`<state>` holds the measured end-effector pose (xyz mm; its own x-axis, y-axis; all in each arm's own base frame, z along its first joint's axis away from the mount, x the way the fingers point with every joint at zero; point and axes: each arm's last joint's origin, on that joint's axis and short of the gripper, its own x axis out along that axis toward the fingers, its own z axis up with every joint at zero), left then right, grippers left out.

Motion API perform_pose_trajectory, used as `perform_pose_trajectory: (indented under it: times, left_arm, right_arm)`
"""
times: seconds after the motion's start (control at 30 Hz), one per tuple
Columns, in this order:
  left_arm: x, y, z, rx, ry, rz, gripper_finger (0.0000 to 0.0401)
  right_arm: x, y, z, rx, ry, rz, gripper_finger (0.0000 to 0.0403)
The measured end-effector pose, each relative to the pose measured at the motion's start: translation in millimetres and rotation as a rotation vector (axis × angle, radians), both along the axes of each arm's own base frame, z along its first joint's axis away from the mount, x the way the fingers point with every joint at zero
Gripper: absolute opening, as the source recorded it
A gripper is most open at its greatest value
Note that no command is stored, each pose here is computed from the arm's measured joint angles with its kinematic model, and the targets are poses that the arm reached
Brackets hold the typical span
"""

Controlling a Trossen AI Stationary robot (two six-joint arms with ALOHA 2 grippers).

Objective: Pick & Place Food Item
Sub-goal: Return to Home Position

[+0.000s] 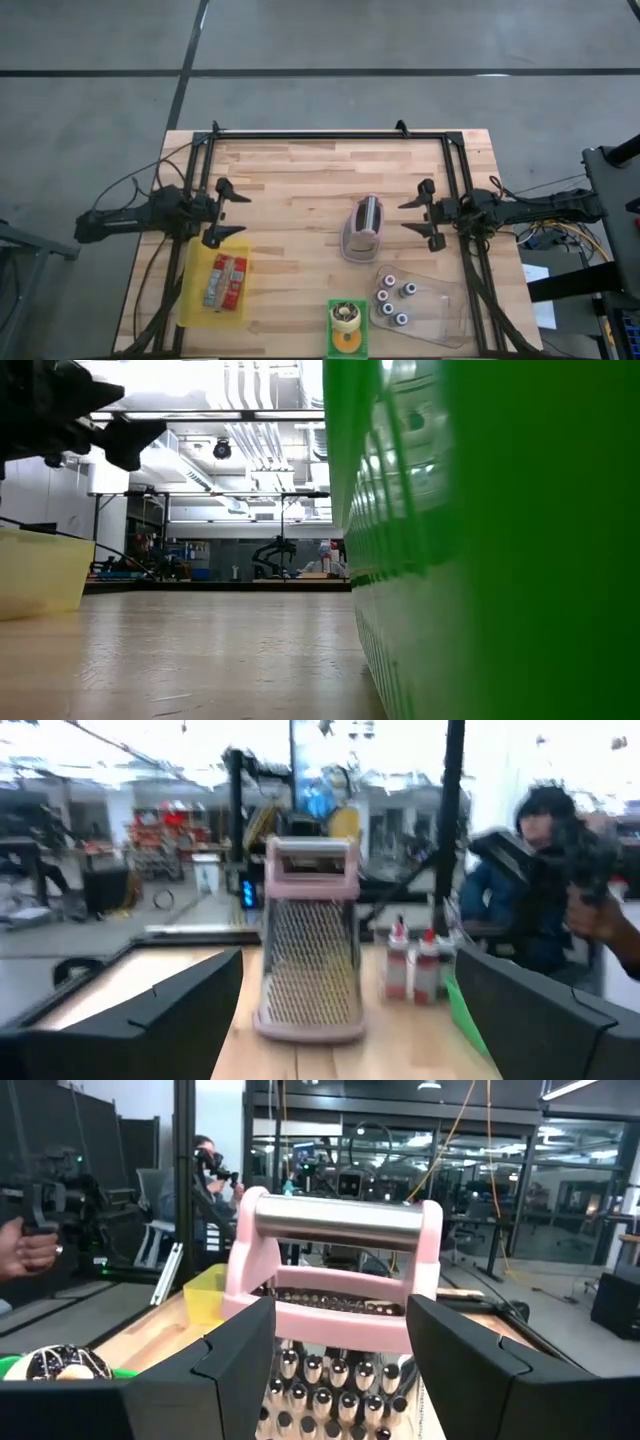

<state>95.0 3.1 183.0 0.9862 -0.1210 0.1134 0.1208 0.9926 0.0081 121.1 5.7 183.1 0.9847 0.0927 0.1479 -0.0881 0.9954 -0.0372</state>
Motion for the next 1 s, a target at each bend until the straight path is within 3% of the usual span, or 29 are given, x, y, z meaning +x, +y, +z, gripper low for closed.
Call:
perform_pose_trajectory:
  times: [0.17,0.53,1.0]
  left_arm:
    - [2.7,-1.6,-9.2,-0.038,0.027,0.094,0.0369]
    - [2.4,-6.4,-8.5,-0.004,0.017,0.123,0.0369]
    - [2.6,-6.4,-9.1,-0.033,0.025,0.12,0.0369]
  right_arm:
    - [0.5,-0.7,-0.8,0.006,0.008,-0.023,0.0221]
    - [0.7,-1.8,-1.2,-0.075,0.007,-0.076,0.0221]
    - [1.5,-1.9,-18.3,-0.05,0.185,-0.067,0.0221]
